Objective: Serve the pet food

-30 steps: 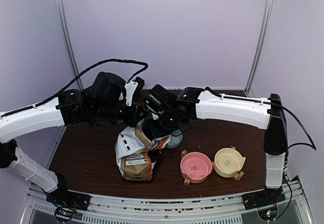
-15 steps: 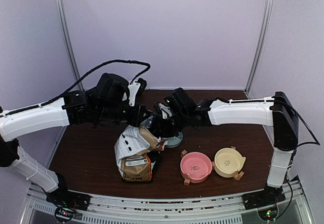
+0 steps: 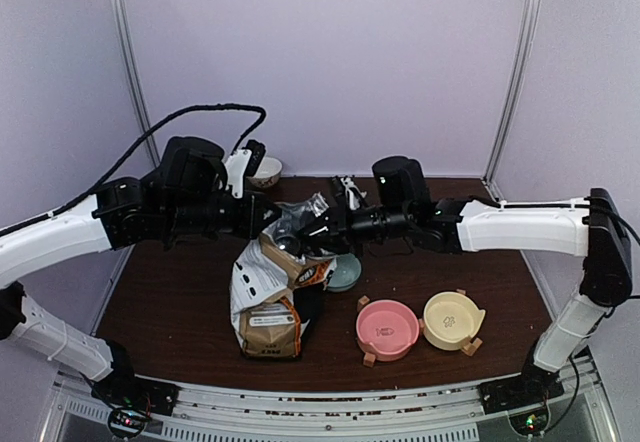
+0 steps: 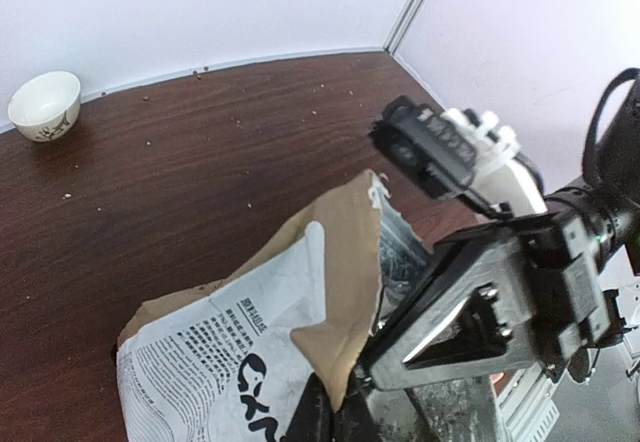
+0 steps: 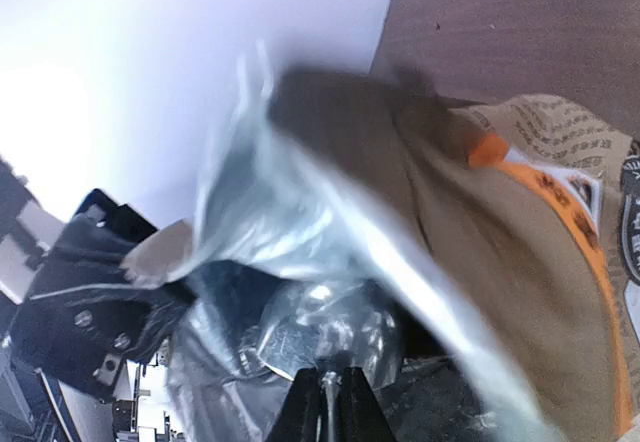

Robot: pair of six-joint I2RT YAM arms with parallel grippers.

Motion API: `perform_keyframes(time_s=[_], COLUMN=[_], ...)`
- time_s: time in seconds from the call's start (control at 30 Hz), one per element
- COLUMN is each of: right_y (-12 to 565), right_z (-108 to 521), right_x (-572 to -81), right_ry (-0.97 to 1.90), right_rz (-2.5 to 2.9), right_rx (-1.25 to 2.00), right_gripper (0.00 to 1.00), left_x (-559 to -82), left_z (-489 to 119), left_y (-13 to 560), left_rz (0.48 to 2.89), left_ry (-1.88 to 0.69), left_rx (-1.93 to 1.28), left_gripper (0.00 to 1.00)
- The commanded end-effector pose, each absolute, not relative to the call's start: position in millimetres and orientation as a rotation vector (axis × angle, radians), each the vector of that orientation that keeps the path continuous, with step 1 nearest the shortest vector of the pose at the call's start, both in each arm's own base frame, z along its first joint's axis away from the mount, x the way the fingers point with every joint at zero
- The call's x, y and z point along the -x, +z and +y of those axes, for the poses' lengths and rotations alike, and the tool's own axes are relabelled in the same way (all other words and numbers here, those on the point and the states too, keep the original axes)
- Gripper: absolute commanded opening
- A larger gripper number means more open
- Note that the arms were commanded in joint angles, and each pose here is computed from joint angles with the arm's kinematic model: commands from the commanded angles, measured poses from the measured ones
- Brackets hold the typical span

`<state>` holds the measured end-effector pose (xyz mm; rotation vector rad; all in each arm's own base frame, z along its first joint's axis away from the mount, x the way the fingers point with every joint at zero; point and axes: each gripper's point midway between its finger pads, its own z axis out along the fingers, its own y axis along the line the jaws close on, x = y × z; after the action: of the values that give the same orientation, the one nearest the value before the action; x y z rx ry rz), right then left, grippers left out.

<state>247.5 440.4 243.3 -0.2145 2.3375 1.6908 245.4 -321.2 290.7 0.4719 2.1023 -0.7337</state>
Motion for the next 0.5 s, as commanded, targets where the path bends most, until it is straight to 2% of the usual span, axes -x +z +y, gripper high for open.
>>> perform_keyframes(time_s=[0.0,0.47], right_y=[283.1,288.7], right_z=[420.7,369.8], right_x=[-246.3,-250.6], right_ry=[1.8,1.662], right_rz=[2.208,2.19], right_rx=[0.161,0.022], right_gripper=[0.0,0.0], left_x=[-248.4,-242.5], left_z=[-314.2,-304.0], left_y=[339.6,357.6], left_rz=[1.95,1.903], left_ry=[-0.813,-0.801], left_rx=[-0.399,-0.432], left_gripper=[0.0,0.0])
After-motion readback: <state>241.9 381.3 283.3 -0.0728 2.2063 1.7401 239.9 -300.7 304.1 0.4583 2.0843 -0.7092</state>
